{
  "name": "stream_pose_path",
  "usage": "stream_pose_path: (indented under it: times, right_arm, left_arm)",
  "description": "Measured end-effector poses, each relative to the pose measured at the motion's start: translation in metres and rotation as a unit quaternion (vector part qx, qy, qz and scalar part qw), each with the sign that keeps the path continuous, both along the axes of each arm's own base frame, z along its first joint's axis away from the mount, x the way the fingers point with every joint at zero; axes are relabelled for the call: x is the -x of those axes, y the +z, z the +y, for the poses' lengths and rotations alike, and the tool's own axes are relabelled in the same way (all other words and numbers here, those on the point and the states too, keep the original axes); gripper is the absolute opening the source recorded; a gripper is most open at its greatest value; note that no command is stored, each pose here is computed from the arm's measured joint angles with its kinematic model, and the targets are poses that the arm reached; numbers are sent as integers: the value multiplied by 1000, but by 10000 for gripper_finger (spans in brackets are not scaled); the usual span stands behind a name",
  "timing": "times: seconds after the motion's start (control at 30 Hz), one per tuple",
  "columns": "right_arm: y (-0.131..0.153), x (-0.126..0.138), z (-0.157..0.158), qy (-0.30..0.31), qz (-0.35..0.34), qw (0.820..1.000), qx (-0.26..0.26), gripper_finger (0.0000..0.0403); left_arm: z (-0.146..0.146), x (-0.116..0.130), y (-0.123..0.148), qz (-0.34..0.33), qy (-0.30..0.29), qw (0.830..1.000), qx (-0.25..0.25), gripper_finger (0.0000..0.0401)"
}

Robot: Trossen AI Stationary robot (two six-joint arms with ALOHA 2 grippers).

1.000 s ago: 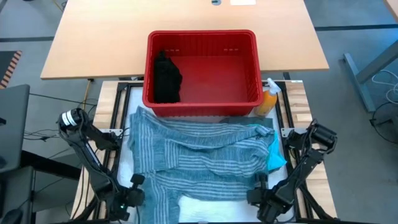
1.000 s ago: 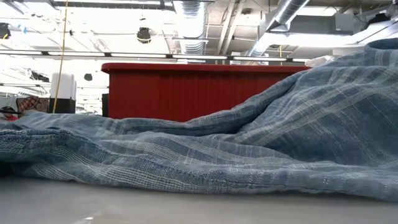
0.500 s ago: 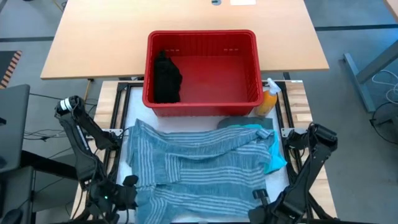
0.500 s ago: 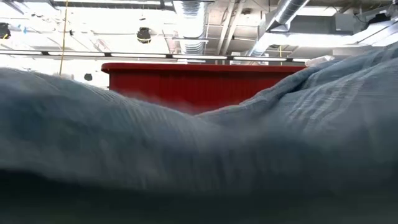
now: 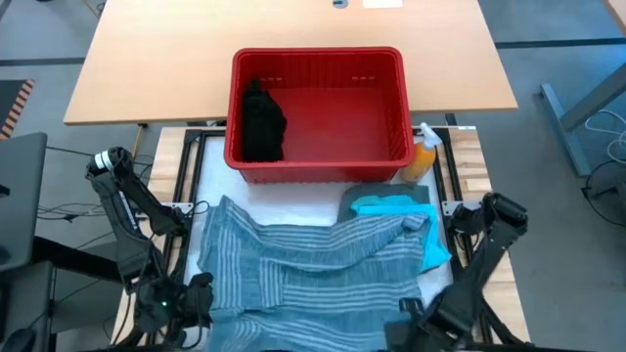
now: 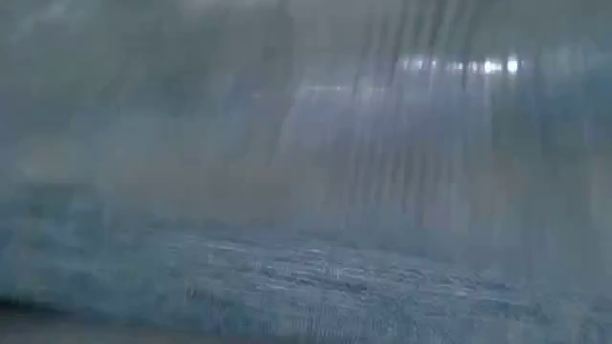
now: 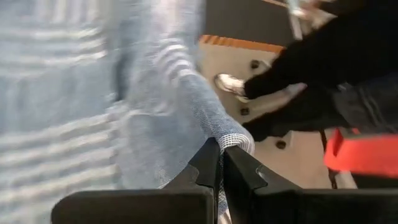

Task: Fold Laundry from Bin
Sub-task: Fold the blue shirt

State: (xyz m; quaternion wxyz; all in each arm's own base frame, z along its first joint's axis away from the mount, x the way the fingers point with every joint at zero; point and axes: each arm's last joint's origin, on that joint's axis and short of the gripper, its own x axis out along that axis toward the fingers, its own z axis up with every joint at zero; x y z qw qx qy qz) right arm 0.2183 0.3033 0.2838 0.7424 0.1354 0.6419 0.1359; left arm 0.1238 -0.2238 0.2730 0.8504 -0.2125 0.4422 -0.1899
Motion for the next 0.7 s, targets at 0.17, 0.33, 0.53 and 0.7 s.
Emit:
stream_pose_path:
  times: [0.17,0.33,0.53,0.7]
  right_arm:
    - [9,-18,-29,-17,-1,1000,18,17]
    - [31,-21,-69,-43,4,998,44,17]
    - [59,-9,-116,-105,-1,991,86,17]
    - [67,0,-149,-173,44,974,139,17]
  left_arm:
    - [14,5,0,30,82,996,-14,0]
    - [31,20,10,8,146,989,-14,0]
    - [52,42,16,3,199,980,-28,0]
    - [77,53,15,26,238,968,-71,0]
